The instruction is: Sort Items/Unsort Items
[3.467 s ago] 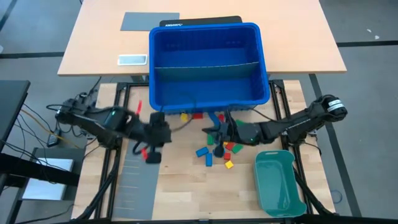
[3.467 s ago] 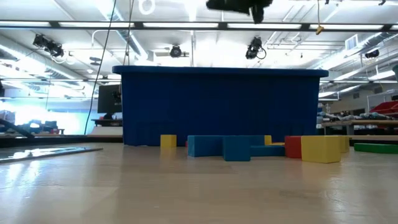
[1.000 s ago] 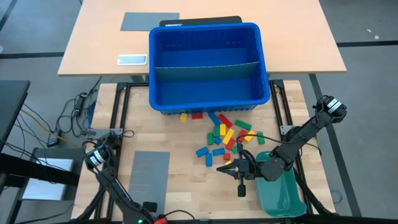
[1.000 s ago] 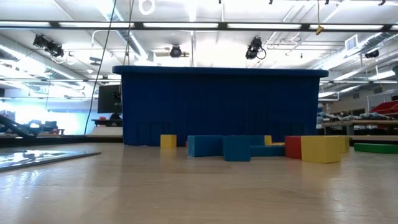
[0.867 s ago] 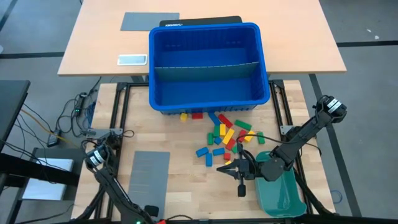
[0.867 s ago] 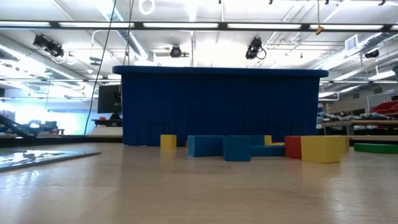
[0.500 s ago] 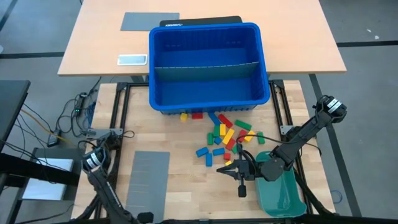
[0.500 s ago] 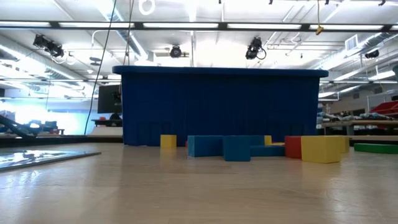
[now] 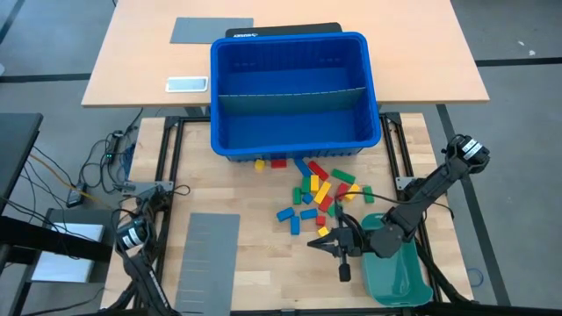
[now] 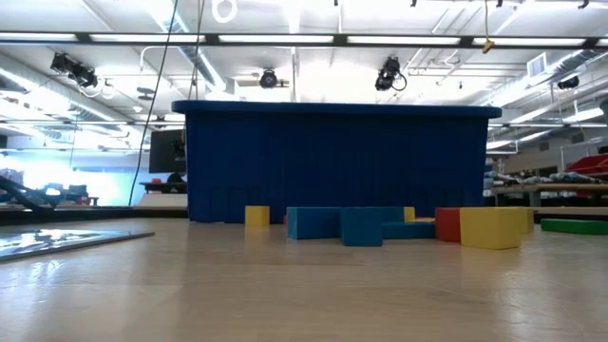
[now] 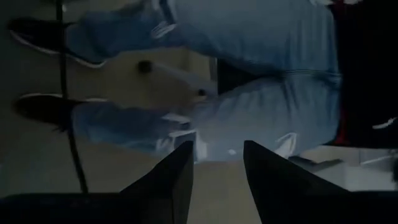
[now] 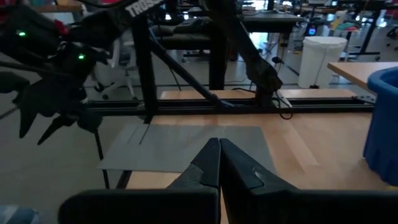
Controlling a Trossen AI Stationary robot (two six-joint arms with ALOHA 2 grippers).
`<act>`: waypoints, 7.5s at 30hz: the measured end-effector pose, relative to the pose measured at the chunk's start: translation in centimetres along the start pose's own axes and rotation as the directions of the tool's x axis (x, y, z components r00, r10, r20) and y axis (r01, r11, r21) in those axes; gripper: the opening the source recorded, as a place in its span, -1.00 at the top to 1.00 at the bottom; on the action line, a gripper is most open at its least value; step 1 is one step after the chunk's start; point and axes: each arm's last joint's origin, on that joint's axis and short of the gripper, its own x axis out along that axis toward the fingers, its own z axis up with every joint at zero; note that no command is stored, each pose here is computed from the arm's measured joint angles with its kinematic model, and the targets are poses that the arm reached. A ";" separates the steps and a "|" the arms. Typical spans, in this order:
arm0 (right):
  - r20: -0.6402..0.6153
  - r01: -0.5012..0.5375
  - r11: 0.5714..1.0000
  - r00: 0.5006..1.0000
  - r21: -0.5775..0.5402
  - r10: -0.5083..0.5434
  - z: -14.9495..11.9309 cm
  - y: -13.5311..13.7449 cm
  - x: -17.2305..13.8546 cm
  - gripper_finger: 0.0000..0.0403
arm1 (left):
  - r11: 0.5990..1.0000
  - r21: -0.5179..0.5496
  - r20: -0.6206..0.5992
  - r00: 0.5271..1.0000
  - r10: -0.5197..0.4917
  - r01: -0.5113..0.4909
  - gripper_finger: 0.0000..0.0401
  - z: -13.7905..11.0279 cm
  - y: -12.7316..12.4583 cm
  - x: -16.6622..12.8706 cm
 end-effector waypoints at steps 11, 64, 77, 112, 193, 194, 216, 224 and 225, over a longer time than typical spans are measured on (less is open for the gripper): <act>-0.018 -0.059 0.998 0.998 -0.027 0.059 -0.4 1.2 -1.0 1.00 | 0.998 -0.042 -0.016 0.999 -0.049 0.048 0.26 -0.6 0.5 2.2; -0.036 -0.081 0.997 0.996 0.000 0.081 -0.3 0.4 -0.2 0.99 | 0.796 0.311 -0.209 0.780 0.590 -0.519 0.03 -1.5 3.5 2.1; -0.037 -0.081 0.997 0.996 -0.002 0.081 -0.3 0.4 -0.2 0.99 | 0.738 0.310 -0.188 0.722 0.666 -0.600 -0.15 -1.9 4.9 2.8; -0.035 -0.083 0.996 0.996 -0.024 0.082 -0.3 0.4 -0.2 0.98 | 0.711 0.277 -0.180 0.692 0.700 -0.647 -0.40 -1.7 6.2 3.6; 0.089 -0.153 0.780 0.988 0.607 0.124 -9.3 -4.6 12.7 0.16 | 0.723 0.224 -0.083 0.726 0.683 -0.654 -0.24 0.4 4.2 2.3; 0.090 -0.153 0.780 0.988 0.607 0.124 -9.3 -4.6 12.7 0.16 | 0.716 0.224 -0.084 0.718 0.691 -0.662 -0.22 0.3 4.3 2.3; 0.088 -0.144 0.782 0.990 0.607 0.114 -9.3 -4.7 12.7 0.21 | 0.697 0.229 -0.035 0.709 0.704 -0.680 0.86 -0.9 5.8 3.4; 0.079 -0.115 0.751 0.993 0.650 0.083 -9.3 -5.9 13.2 0.21 | 0.679 0.257 -0.029 0.697 0.717 -0.688 0.98 -1.0 6.0 3.3; 0.072 -0.106 0.748 0.994 0.655 0.078 -9.4 -6.1 13.2 0.21 | 0.672 0.260 -0.027 0.690 0.723 -0.693 0.98 -1.0 6.1 3.3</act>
